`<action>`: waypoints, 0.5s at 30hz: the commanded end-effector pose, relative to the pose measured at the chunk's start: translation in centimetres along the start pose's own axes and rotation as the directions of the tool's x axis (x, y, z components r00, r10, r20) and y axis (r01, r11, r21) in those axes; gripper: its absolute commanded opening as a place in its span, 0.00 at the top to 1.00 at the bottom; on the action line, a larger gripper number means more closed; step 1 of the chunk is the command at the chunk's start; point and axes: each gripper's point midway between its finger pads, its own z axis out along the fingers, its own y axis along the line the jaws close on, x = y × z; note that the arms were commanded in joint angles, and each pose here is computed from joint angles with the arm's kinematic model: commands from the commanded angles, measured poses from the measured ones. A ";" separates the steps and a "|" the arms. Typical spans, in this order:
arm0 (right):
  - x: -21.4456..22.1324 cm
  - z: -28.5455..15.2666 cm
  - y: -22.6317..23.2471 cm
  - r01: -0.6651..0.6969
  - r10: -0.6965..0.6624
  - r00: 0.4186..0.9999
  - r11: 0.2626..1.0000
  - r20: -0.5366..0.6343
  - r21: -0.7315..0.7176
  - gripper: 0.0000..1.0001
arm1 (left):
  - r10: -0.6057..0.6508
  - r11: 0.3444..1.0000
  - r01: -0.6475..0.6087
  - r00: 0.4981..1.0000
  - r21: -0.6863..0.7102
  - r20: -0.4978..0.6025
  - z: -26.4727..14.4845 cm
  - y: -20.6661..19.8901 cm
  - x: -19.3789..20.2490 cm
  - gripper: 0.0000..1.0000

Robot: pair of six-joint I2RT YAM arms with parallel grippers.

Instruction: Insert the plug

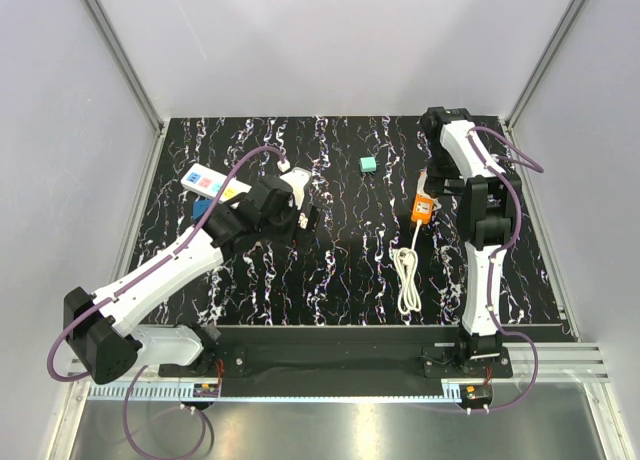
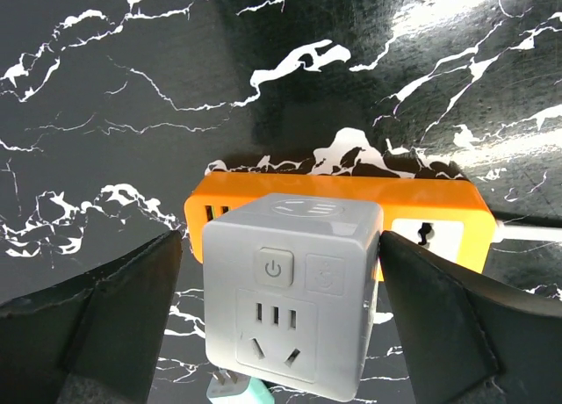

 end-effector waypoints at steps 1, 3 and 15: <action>-4.8 -2.6 -2.8 -0.191 0.176 0.972 0.978 0.155 0.086 0.00 | -0.001 1.000 0.001 0.998 0.004 0.061 -0.9 0.1 -1.1 0.01; -4.6 -3.0 -2.6 -0.180 0.168 0.977 0.980 0.133 0.085 0.00 | -0.001 1.000 0.001 0.998 0.003 0.060 -0.9 0.1 -1.1 0.01; -5.7 -3.6 -4.5 -0.142 0.128 0.983 0.985 0.135 0.100 0.00 | 0.002 1.000 -0.001 0.998 -0.010 0.069 -1.1 0.4 -1.2 0.01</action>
